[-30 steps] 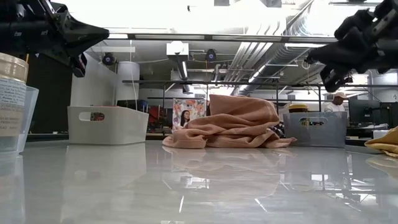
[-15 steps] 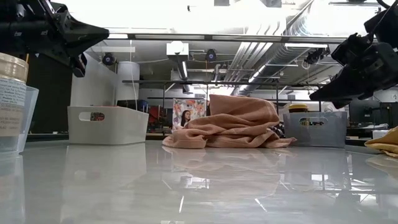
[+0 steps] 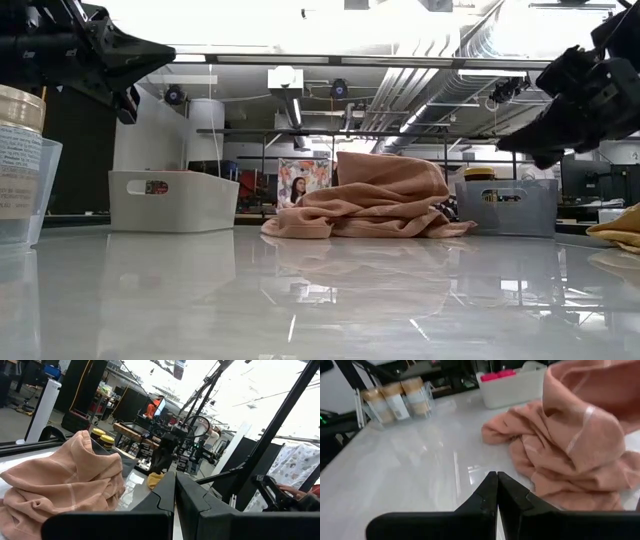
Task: Sort spices by type
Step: Return to Home Position
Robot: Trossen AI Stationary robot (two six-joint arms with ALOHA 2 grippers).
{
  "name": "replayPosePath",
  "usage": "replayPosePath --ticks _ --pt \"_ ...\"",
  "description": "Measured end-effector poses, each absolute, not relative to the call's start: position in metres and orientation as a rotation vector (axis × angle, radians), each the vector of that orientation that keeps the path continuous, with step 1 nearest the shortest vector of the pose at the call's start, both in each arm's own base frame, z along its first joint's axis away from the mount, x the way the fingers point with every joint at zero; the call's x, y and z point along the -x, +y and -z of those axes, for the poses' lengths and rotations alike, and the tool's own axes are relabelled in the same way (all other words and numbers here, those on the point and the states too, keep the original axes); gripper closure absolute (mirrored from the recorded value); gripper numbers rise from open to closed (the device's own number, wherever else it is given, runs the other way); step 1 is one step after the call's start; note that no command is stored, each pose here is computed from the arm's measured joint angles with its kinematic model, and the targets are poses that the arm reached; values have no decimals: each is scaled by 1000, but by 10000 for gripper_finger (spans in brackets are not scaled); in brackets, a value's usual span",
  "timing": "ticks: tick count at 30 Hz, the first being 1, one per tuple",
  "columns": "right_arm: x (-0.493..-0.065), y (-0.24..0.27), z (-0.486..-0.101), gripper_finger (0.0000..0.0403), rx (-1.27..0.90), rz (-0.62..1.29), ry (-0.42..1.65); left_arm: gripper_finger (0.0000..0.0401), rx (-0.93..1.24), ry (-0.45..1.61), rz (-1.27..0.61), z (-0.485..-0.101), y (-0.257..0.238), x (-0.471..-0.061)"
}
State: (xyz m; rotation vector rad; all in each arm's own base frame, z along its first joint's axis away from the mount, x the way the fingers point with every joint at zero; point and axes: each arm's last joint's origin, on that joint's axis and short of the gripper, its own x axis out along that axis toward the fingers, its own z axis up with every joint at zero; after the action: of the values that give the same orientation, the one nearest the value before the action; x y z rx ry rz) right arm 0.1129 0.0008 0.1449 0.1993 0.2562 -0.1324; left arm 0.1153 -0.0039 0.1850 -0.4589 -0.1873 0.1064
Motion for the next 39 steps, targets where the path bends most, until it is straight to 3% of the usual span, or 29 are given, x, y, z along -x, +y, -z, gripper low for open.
replayPosePath --ticks 15,26,39 --pt "-96 0 -175 402 -233 94 -83 401 459 -187 -106 -185 -4 -115" --pt "-96 0 -172 402 -230 95 -55 401 455 -162 -114 -182 -4 -112" --pt "-96 0 -171 402 -230 96 -47 401 463 -274 -153 -189 4 -94"
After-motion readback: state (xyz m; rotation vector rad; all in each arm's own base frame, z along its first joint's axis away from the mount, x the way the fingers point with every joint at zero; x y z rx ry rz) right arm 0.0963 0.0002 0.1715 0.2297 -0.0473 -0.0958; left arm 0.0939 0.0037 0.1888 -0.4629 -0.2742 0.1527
